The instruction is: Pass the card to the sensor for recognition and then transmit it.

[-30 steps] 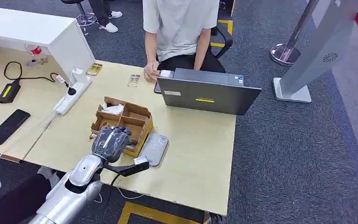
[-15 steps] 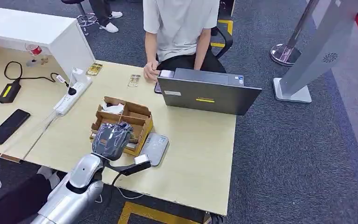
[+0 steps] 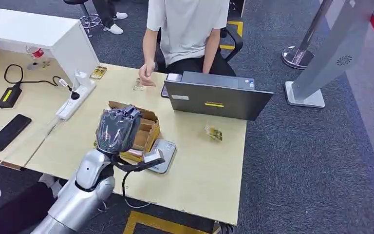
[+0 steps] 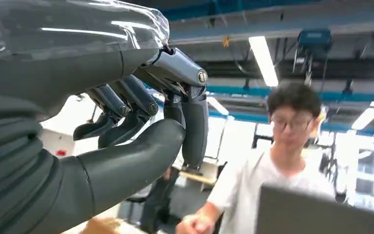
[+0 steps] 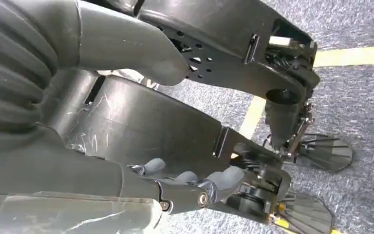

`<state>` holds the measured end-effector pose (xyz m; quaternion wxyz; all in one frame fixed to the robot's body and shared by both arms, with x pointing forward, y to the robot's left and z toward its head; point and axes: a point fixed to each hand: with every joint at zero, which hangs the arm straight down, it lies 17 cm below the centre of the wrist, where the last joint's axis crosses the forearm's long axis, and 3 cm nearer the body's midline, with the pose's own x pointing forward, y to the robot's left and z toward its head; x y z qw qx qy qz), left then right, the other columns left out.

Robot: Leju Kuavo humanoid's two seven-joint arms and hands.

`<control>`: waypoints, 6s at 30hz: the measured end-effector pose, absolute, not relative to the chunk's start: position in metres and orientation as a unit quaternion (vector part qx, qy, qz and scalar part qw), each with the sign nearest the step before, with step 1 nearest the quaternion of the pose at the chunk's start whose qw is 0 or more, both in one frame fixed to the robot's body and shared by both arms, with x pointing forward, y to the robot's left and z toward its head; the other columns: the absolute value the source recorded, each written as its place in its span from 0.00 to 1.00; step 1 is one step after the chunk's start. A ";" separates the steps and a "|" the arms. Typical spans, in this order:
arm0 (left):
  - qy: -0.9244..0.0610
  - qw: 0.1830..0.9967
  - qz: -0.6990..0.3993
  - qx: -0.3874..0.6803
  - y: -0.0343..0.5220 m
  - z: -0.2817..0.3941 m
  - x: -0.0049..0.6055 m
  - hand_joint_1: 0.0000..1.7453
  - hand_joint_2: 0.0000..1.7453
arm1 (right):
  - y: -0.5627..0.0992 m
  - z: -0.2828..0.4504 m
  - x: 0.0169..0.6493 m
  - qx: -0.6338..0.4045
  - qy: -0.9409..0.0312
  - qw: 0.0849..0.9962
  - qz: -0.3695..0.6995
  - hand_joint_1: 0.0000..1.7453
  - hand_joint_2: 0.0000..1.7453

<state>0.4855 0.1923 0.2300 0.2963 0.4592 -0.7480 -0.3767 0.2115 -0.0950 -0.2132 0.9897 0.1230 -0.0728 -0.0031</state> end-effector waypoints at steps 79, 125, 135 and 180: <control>-0.607 0.344 -0.460 0.548 0.352 0.092 0.444 0.00 1.00 | -0.088 -0.205 0.229 0.115 -0.090 0.989 0.018 0.00 1.00; -0.620 0.381 -0.452 0.517 0.338 0.076 0.456 1.00 1.00 | -0.087 -0.204 0.231 0.113 -0.098 0.988 0.026 0.00 1.00; -0.711 0.280 -0.391 0.513 0.290 0.169 0.451 1.00 1.00 | -0.089 -0.205 0.232 0.113 -0.105 0.988 0.025 0.00 1.00; -0.696 0.250 -0.353 0.573 0.190 0.316 0.591 0.00 1.00 | -0.069 -0.188 0.246 0.126 -0.093 0.984 0.086 0.00 1.00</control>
